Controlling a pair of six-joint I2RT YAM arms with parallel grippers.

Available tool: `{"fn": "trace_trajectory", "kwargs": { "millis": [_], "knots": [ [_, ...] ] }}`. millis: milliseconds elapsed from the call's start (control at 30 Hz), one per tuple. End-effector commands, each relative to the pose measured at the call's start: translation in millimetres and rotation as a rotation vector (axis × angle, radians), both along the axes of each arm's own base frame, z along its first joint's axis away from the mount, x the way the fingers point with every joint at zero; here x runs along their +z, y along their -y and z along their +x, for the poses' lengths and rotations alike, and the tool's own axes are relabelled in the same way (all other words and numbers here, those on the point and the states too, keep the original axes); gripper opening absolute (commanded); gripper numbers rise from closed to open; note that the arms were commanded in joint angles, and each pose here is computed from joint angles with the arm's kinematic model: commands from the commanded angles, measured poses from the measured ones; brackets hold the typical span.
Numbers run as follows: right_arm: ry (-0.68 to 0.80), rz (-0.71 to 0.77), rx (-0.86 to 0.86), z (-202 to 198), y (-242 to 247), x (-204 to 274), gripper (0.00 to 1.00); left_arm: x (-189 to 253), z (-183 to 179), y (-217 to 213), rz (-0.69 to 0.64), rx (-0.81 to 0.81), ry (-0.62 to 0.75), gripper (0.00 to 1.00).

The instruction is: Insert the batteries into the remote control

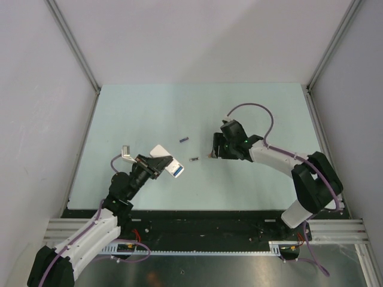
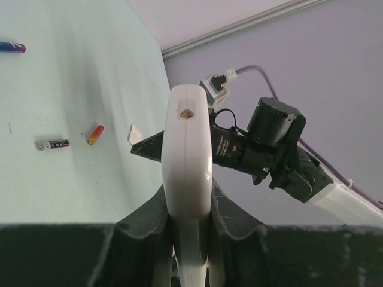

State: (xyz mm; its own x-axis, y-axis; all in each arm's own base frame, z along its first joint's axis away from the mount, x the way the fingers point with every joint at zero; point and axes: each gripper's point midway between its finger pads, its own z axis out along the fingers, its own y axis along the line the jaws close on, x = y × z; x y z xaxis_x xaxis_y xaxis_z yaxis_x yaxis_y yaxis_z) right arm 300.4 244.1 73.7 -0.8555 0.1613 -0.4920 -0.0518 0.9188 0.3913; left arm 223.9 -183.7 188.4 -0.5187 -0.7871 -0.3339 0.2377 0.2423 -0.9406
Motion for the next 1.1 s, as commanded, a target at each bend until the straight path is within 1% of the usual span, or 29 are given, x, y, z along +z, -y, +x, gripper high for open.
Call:
{"fn": "trace_trajectory", "kwargs": {
  "millis": [0,33,100,200,267,367,600,800,1067],
  "knots": [
    [0.111,-0.275,0.246,14,11,-13,0.73,18,0,1,0.001,-0.005,0.069,0.0],
    [0.127,-0.281,0.258,17,7,-11,0.8,16,0,1,0.005,-0.005,0.065,0.0],
    [0.15,-0.302,0.284,22,4,-11,0.85,16,0,1,0.008,-0.003,0.066,0.0],
    [0.153,-0.353,0.339,30,0,-15,0.86,15,0,3,0.019,-0.012,0.066,0.0],
    [0.172,-0.404,0.362,35,1,-16,0.85,16,0,3,0.027,-0.015,0.072,0.0],
    [0.196,-0.426,0.38,39,0,-11,0.85,18,2,3,0.039,-0.011,0.08,0.0],
    [0.183,-0.415,0.432,43,-6,-19,0.8,17,4,6,0.057,-0.021,0.073,0.0],
    [0.159,-0.424,0.47,39,-11,-31,0.79,16,5,6,0.064,-0.023,0.073,0.0],
    [0.157,-0.411,0.482,42,-17,-35,0.8,15,6,7,0.07,-0.025,0.064,0.0]
  ]
}}
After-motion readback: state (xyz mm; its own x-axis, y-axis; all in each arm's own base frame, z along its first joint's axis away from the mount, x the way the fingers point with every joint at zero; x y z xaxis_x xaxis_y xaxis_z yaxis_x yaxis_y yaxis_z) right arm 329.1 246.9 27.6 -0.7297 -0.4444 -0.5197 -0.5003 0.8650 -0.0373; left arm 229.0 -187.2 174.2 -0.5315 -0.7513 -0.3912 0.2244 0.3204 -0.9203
